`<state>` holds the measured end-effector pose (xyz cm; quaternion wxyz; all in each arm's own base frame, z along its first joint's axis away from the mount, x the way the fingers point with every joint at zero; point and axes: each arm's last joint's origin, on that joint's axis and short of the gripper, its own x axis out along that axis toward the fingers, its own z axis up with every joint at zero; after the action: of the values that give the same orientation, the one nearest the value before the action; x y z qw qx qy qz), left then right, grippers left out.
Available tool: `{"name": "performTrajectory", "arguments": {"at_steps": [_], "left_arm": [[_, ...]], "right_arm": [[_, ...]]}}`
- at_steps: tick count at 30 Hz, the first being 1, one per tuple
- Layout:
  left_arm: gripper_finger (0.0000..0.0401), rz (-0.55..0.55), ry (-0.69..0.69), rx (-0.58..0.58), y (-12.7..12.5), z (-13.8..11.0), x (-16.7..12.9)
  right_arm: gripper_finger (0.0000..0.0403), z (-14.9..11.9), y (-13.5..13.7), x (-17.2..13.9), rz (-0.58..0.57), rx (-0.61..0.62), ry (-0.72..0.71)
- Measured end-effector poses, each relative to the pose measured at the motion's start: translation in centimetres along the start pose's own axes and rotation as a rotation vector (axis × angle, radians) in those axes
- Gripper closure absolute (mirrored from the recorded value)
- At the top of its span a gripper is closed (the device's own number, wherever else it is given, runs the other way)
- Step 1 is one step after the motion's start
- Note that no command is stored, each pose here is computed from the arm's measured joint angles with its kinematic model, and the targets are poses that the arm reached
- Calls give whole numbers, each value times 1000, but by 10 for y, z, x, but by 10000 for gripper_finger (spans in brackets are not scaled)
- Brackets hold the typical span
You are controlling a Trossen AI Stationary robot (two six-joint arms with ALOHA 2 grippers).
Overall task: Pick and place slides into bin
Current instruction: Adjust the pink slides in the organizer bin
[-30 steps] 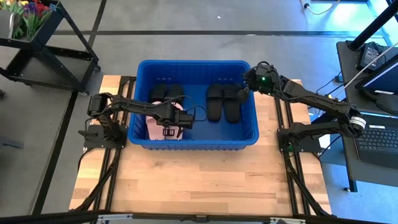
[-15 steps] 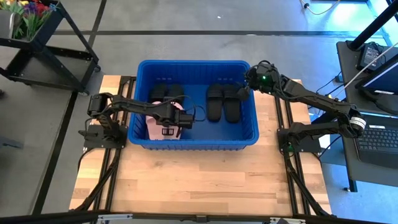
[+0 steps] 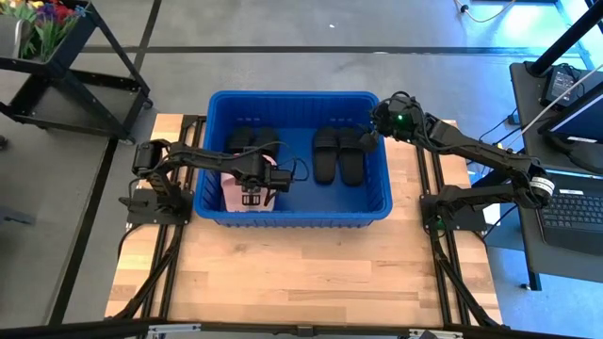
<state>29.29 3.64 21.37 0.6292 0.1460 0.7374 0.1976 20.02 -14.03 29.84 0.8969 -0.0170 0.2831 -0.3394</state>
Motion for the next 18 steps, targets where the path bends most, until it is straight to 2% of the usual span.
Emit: {"name": "performTrajectory", "arguments": {"at_steps": [14, 16, 18], "left_arm": [[218, -52, -85, 23, 22, 9, -41], [218, -89, -151, -23, 32, 10, -51], [218, -178, -266, -95, 44, 14, -60]], "right_arm": [[152, 0, 0, 0, 0, 0, 0], [152, 0, 0, 0, 0, 0, -2], [152, 1, 0, 0, -2, 2, -10]]}}
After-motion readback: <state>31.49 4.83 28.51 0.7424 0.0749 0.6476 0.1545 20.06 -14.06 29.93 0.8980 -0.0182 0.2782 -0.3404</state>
